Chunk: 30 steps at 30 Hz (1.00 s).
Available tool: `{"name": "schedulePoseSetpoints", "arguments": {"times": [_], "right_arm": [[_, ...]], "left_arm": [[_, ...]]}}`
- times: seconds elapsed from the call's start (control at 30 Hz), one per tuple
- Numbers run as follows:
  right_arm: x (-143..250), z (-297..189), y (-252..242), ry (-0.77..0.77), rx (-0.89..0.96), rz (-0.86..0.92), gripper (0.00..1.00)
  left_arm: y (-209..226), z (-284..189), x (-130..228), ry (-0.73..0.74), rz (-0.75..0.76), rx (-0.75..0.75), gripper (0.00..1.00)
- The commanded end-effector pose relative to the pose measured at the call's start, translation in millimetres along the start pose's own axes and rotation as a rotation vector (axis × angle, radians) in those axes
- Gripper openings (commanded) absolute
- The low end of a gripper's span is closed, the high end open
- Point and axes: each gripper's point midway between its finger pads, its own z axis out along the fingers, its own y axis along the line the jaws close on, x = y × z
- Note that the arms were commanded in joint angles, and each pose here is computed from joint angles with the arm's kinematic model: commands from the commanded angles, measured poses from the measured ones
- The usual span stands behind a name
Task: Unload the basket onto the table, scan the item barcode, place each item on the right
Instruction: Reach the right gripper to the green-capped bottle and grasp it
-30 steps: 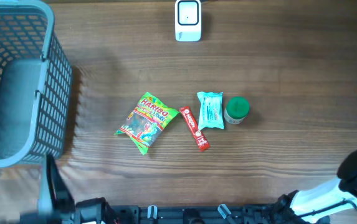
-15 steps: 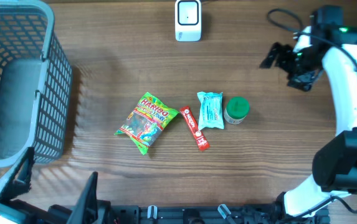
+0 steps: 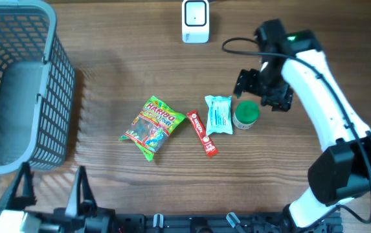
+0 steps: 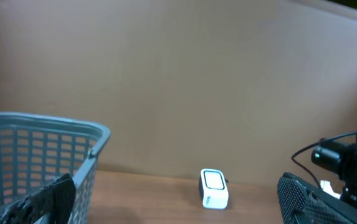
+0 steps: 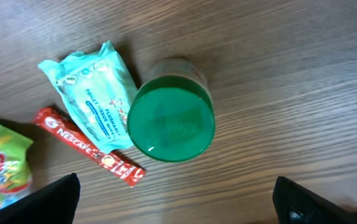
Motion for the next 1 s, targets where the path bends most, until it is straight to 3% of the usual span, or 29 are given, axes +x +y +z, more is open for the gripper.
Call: {"name": "schedulePoseSetpoints", "arguments": {"times": [0.0, 0.2, 0.6, 0.97], "right_arm": [[2, -7, -1, -0.109, 0.104, 0.064, 1.00], [15, -8, 17, -0.183, 0.155, 0.050, 1.00], [30, -8, 27, -0.168, 0.156, 0.022, 1.00], [26, -8, 33, -0.184, 0.135, 0.015, 1.00]], "left_arm": [[1, 3, 0, -0.010, -0.034, -0.004, 1.00], [2, 3, 4, 0.006, -0.117, -0.009, 1.00], [14, -7, 70, 0.278, -0.083, -0.070, 1.00], [20, -4, 78, 0.294, -0.067, -0.103, 1.00]]}}
